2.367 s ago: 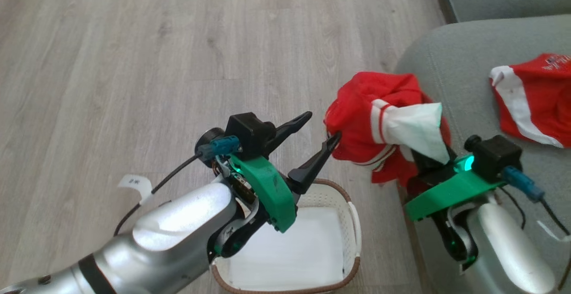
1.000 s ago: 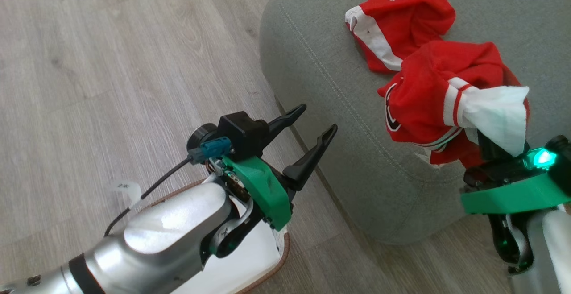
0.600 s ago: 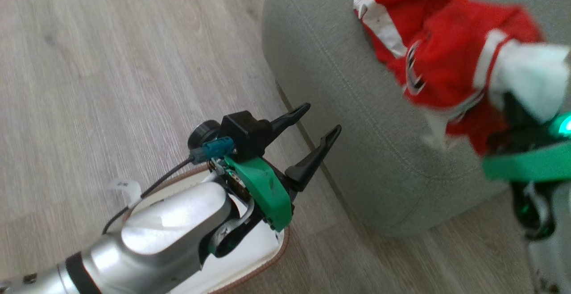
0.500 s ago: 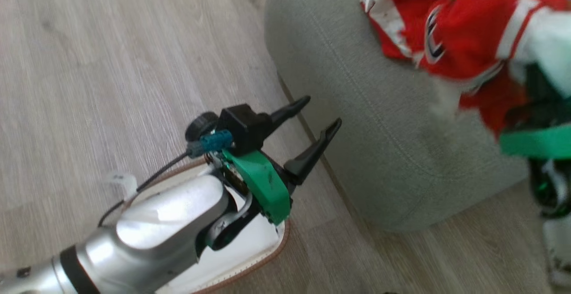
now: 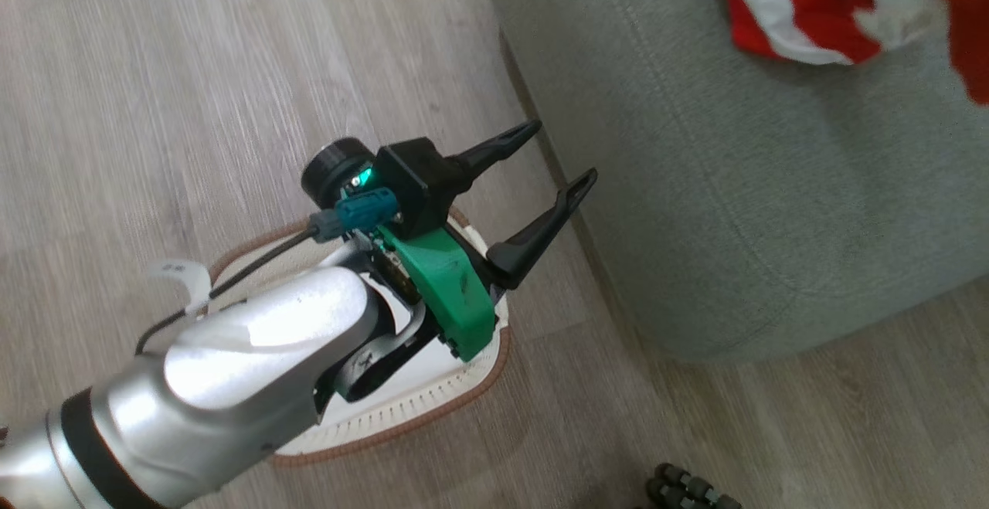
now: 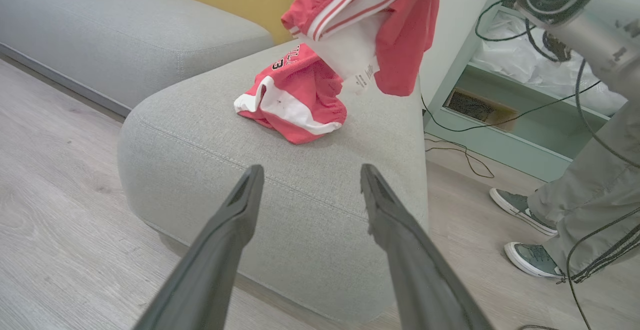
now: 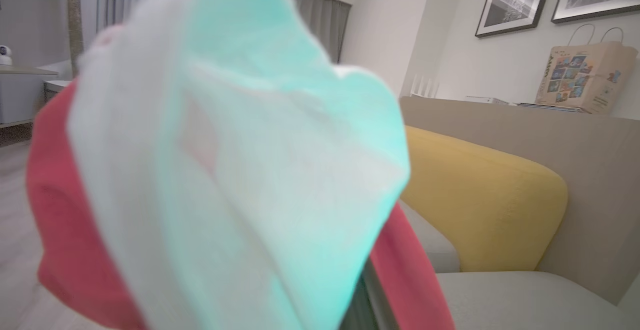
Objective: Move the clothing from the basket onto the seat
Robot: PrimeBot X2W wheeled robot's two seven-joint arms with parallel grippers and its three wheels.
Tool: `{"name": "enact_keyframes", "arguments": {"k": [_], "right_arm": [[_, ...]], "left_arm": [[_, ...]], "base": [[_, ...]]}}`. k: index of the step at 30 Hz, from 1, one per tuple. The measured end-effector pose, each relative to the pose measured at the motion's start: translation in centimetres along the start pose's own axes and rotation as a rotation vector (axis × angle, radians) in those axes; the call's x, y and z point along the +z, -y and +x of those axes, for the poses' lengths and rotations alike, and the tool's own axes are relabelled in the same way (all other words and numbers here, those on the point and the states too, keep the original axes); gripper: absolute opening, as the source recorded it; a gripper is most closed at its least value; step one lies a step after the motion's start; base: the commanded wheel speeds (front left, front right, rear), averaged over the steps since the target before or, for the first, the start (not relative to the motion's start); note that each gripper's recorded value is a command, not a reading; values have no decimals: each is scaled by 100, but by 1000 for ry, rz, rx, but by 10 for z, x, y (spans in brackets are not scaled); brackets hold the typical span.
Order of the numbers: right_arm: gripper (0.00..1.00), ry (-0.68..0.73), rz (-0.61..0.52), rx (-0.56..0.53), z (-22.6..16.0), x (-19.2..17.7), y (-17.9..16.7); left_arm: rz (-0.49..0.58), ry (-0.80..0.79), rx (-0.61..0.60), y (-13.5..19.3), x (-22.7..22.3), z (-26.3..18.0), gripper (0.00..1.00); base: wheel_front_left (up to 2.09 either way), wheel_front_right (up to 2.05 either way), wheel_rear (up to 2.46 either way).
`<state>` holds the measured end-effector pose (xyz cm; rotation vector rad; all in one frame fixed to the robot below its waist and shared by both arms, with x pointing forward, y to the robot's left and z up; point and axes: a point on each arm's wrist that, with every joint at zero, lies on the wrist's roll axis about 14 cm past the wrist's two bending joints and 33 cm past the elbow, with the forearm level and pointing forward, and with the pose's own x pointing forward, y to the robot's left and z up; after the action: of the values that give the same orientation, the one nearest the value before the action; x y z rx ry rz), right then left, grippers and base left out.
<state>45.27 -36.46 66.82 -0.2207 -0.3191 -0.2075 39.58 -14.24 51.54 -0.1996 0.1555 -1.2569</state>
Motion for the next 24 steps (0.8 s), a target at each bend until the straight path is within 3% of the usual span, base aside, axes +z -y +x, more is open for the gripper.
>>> {"name": "enact_keyframes", "arguments": {"k": [16, 24], "right_arm": [[0, -323, -96, -98, 55, -127, 35], [0, -523, -65, -83, 63, -195, 17]], "left_arm": [[-81, -51, 60, -59, -44, -7, 100], [-125, -82, 115, -82, -68, -20, 100]], "base": [[0, 0, 0], [0, 0, 0]]}}
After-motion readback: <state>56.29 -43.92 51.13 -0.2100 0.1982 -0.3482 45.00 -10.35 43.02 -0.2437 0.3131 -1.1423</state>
